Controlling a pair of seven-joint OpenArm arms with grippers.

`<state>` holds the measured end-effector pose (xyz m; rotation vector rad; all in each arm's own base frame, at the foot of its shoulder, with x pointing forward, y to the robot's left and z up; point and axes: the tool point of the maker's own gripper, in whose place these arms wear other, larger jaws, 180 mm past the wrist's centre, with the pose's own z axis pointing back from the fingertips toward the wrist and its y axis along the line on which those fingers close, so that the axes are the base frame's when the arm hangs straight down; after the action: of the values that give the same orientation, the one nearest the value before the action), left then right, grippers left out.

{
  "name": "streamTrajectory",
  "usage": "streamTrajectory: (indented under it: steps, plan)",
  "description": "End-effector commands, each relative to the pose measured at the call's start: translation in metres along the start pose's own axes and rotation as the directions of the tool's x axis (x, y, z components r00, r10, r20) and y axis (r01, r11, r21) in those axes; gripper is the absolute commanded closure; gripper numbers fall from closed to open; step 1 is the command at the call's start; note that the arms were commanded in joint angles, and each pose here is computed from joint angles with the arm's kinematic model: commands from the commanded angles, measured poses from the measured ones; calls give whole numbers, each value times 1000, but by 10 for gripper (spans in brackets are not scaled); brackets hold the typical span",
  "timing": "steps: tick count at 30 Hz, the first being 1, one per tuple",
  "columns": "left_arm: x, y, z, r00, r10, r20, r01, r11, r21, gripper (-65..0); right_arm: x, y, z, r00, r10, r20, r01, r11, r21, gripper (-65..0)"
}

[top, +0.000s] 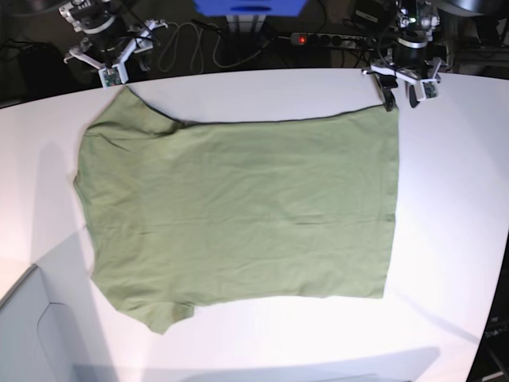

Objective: Fold the T-shirt properly
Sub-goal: 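Grasp the shoulder edge of the green shirt with both grippers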

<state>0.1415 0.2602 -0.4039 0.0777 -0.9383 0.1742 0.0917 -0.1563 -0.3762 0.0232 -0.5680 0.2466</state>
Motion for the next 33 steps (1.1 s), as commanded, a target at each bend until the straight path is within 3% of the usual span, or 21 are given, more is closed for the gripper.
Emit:
streamTrajectory:
  steps: [1,10,19,27,30,33]
  plan:
    - [9,0,0,999,-5,33,5,1000,-1,-332,6,2,3,1000,13,24,-13,1000,11,-344]
    - [-9,3,-11,1000,30,-4,-30,999,21,-330,7,1,2,1000,15,25,-15,1000,9,-344]
    - [-24,-14,-17,998,36,-42,-37,999,-21,-319,10,0,1,999,15,33,-16,1000,7,-344]
    - [-25,-14,-17,998,38,-43,-39,999,-21,-99,12,-25,5,999,-15,48,18,997,-73,-351]
    - [-24,-14,-17,998,38,-42,-39,999,-19,-71,18,-38,5,997,-26,68,34,993,-113,-355]
    - [-24,-13,-17,998,38,-41,-39,999,-16,-35,21,-39,4,997,-18,75,27,993,-112,-400]
